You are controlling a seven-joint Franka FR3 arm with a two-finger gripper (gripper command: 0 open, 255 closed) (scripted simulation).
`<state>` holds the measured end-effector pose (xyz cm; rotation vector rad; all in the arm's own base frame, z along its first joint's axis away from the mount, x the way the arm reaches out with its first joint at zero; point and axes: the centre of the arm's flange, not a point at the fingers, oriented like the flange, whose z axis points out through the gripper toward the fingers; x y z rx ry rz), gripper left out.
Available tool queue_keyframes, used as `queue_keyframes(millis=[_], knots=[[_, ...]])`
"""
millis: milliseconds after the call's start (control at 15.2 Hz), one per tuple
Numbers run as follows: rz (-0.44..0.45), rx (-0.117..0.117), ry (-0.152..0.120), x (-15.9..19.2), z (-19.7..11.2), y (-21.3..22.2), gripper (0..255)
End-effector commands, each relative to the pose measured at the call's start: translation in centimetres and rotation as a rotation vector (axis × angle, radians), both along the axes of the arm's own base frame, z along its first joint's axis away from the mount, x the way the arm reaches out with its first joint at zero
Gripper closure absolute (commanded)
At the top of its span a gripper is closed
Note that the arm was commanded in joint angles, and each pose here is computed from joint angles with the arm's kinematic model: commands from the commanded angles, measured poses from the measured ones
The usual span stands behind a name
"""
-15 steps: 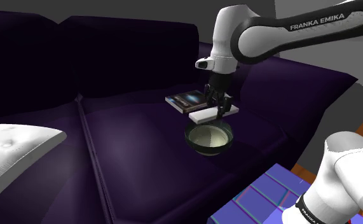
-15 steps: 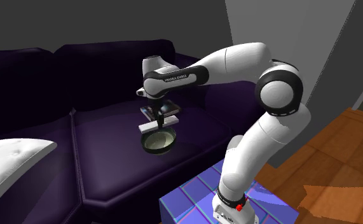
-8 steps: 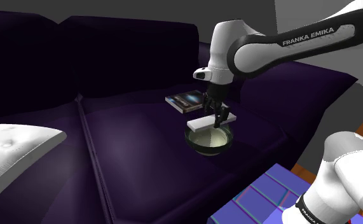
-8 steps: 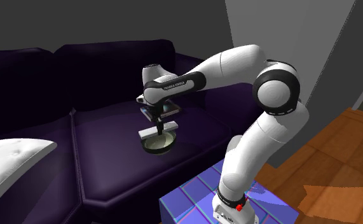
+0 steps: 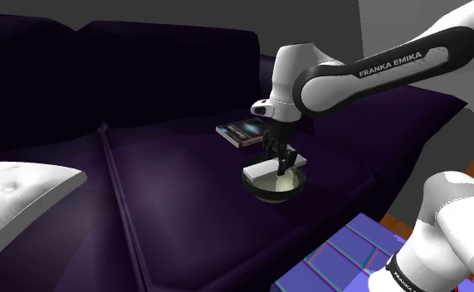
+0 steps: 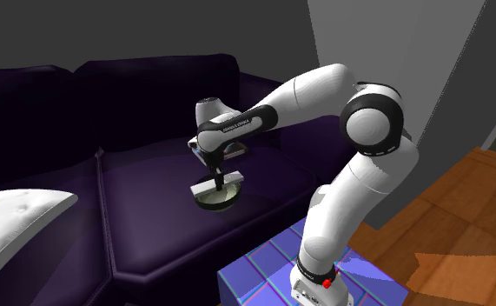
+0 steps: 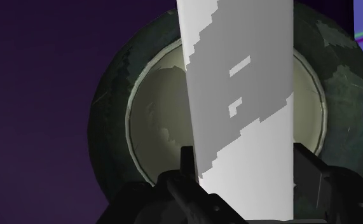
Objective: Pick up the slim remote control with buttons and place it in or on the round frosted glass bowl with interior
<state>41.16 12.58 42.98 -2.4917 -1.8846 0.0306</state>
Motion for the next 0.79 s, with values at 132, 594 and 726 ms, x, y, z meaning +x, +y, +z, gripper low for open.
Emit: queue_keyframes(millis=[132,594,726], knots=[[0.000,0.000,0.000,0.0,-0.1,0.0,255],[0.000,0.000,0.000,0.0,-0.1,0.0,0],[0.000,0.000,0.000,0.0,1.2,0.0,0]])
